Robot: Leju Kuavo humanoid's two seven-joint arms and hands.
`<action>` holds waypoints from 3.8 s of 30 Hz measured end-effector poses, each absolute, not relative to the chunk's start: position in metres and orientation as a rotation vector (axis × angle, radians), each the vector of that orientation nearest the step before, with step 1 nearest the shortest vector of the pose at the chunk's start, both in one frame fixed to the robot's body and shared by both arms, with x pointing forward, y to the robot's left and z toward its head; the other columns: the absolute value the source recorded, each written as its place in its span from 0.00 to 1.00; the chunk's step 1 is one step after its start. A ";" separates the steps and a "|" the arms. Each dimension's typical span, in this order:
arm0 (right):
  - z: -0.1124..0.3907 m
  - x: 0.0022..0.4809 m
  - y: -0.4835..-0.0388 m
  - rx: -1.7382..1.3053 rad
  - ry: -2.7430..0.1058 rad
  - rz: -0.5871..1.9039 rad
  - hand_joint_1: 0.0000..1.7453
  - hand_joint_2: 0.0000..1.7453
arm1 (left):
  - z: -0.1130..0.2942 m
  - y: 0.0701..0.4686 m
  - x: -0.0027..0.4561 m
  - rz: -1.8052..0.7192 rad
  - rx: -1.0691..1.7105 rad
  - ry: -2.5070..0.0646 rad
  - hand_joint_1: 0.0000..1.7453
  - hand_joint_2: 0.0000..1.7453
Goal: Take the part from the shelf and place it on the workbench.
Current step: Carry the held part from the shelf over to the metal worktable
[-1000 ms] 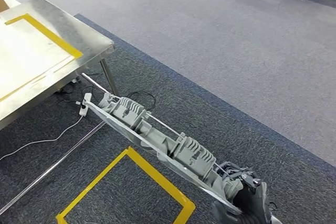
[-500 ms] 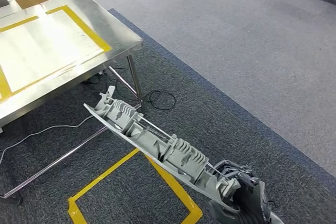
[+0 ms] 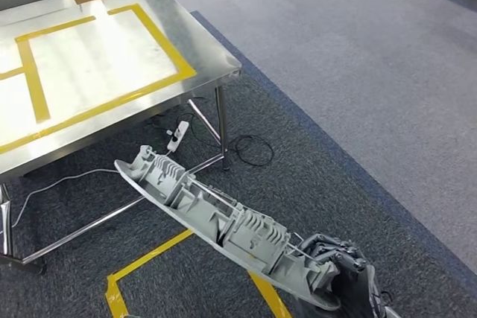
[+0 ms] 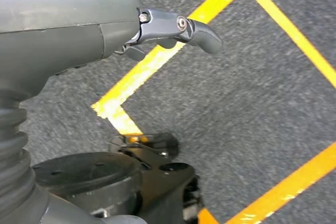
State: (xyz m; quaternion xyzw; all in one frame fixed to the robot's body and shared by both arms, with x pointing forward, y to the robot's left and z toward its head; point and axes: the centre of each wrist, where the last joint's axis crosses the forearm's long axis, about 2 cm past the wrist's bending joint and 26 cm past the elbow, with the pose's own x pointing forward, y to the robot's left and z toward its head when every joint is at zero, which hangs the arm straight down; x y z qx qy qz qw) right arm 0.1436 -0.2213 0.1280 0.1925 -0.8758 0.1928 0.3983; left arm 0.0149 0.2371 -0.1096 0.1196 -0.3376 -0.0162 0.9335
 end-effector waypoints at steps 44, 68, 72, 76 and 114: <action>0.139 0.139 -0.220 0.428 -2.287 0.568 1.00 1.00 | -0.110 0.240 0.017 -0.040 0.263 -0.695 0.00 1.00; 0.142 0.139 -0.225 0.415 -2.303 0.572 1.00 1.00 | -0.109 0.238 0.019 -0.066 0.231 -0.707 0.00 1.00; 0.142 0.139 -0.226 0.429 -2.296 0.571 1.00 1.00 | -0.110 0.238 0.019 -0.066 0.225 -0.707 0.00 1.00; 0.142 0.140 -0.226 0.437 -2.294 0.575 1.00 1.00 | -0.110 0.239 0.019 -0.064 0.227 -0.706 0.00 1.00; 0.150 0.143 -0.228 0.418 -2.327 0.533 1.00 1.00 | -0.110 0.239 0.016 -0.072 0.228 -0.704 0.00 1.00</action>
